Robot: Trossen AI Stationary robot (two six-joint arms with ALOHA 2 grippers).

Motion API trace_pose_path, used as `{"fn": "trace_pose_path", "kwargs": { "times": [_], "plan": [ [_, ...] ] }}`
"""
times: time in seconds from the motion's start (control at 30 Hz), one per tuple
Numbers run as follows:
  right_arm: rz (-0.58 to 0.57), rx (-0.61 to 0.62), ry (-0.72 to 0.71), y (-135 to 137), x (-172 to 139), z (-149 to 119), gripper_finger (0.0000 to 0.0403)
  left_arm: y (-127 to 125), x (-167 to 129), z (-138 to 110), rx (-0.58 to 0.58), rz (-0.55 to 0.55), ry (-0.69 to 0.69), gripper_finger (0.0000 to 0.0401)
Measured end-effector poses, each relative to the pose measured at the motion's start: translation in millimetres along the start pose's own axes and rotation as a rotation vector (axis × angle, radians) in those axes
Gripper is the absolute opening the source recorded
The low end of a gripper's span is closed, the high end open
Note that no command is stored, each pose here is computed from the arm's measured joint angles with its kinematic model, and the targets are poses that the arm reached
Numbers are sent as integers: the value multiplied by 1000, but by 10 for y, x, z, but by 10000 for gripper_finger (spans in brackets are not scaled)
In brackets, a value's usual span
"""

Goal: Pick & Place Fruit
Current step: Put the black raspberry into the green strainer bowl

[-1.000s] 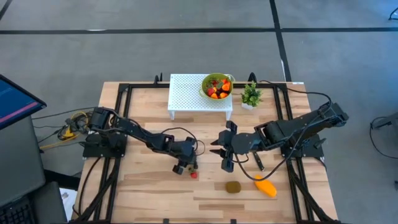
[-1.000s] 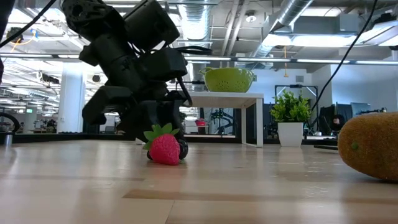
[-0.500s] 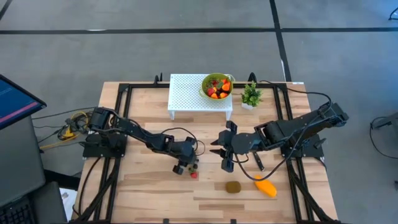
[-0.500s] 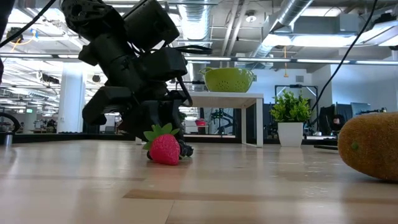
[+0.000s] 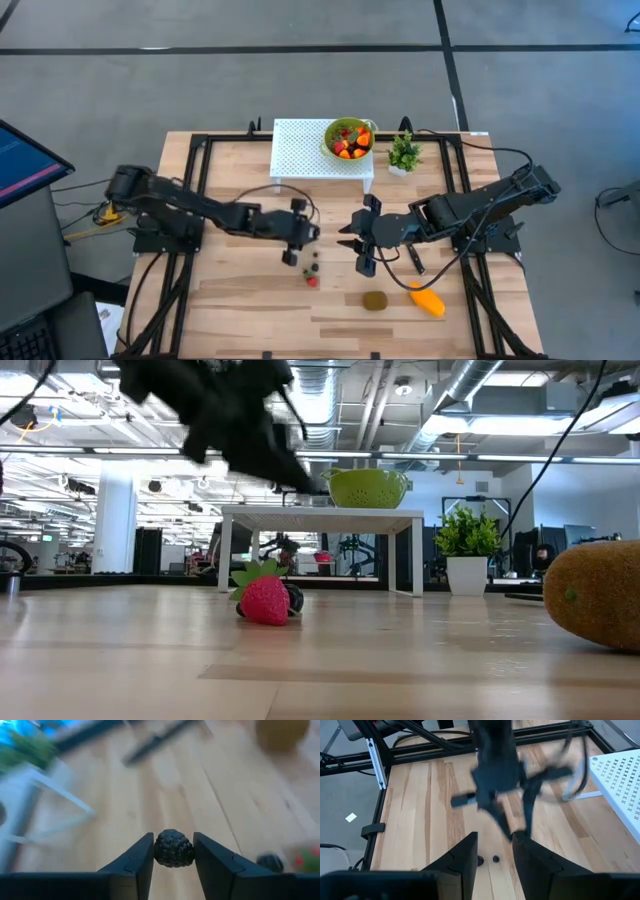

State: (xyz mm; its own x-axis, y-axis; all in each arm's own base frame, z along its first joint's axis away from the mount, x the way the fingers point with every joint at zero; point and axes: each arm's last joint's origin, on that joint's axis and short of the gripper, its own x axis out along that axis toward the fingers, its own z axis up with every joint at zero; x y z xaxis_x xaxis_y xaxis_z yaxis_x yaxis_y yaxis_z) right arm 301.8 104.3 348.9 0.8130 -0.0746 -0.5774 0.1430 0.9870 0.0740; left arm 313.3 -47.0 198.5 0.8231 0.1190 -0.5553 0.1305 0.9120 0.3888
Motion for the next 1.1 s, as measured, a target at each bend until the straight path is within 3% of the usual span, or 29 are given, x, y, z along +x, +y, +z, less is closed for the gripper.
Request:
{"fn": "trace_pose_path", "kwargs": {
  "times": [0.17,0.37,0.63,0.87,1.1],
  "plan": [
    [3,5,-11,1,2,12,118,236,-442,249,-17,165,-143,115],
    [5,20,-40,-19,12,51,118,354,-767,426,145,281,-270,119],
    [-7,41,-76,-91,40,113,118,163,-822,594,491,465,-279,116],
    [-3,62,-162,-149,57,225,118,98,-831,718,690,614,-307,116],
    [-17,83,-204,-234,78,294,140,112,-819,733,729,647,-306,121]
  ]
}}
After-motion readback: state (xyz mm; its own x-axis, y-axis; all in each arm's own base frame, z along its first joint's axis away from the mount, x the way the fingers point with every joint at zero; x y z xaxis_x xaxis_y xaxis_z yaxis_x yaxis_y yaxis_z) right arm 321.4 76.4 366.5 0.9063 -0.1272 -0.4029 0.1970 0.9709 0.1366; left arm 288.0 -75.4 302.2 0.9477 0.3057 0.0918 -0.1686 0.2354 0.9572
